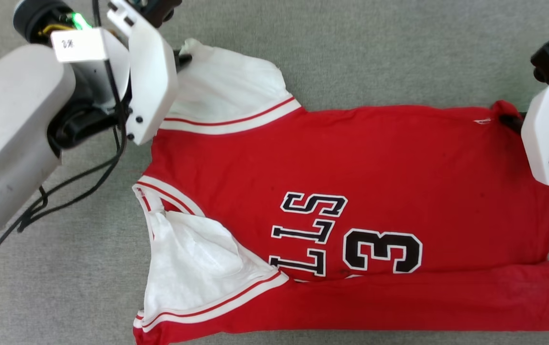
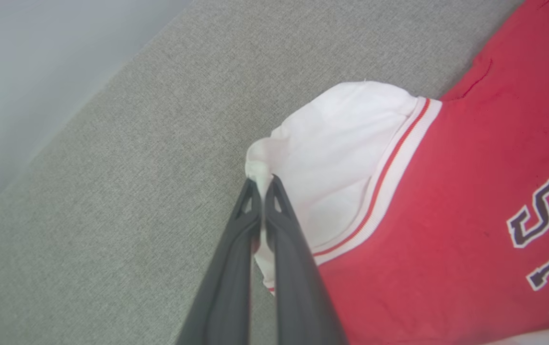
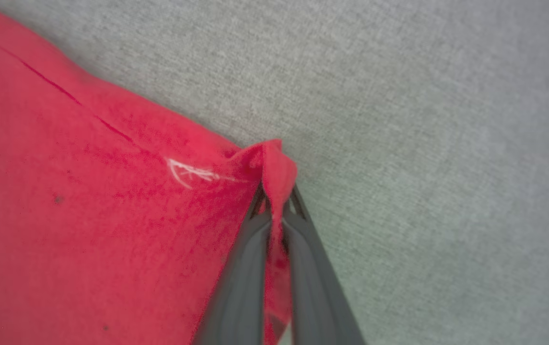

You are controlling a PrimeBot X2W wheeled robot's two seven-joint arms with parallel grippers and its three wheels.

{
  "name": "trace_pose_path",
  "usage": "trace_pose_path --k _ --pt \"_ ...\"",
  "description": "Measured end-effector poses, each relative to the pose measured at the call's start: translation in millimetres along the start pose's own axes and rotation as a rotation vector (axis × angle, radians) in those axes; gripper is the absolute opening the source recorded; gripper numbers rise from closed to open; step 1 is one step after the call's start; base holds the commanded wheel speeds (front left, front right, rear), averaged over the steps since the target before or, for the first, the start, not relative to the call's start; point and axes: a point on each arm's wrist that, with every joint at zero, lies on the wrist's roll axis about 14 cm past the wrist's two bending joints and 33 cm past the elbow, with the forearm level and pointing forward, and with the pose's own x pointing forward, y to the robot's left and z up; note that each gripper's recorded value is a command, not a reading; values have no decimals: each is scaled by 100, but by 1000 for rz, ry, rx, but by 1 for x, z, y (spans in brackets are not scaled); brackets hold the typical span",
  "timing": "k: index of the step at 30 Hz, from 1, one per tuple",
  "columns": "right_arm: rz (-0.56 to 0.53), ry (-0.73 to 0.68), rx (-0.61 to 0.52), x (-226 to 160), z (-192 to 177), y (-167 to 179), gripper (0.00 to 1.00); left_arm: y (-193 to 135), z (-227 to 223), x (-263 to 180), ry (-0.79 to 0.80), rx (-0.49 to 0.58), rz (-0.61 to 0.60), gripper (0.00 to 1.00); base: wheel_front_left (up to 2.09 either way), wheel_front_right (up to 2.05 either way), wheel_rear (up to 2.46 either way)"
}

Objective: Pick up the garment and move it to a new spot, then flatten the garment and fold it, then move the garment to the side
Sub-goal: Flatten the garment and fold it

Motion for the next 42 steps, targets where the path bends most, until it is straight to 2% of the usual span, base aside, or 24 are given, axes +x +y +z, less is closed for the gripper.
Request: trace_pose_path --k 7,15,20,26,35,42 --pt "-54 -243 5 -40 30 -9 0 -14 7 -32 -73 -1 7 0 0 0 0" --pt "-54 -360 14 -77 19 5 0 -47 -18 -70 -91 -12 -1 0 0 0 0" --pt "-46 -377 29 -93 -4 16 0 -66 -42 -93 -87 -52 4 0 0 0 0" --pt "-22 -368 89 -99 -42 32 0 -99 -88 -106 -35 -147 -21 0 0 0 0" --pt "21 -245 162 -82 -106 58 0 -138 -157 -102 100 -298 -60 0 0 0 0" --pt "42 -220 200 -73 -122 70 0 -151 -180 -94 141 -349 -80 0 0 0 0"
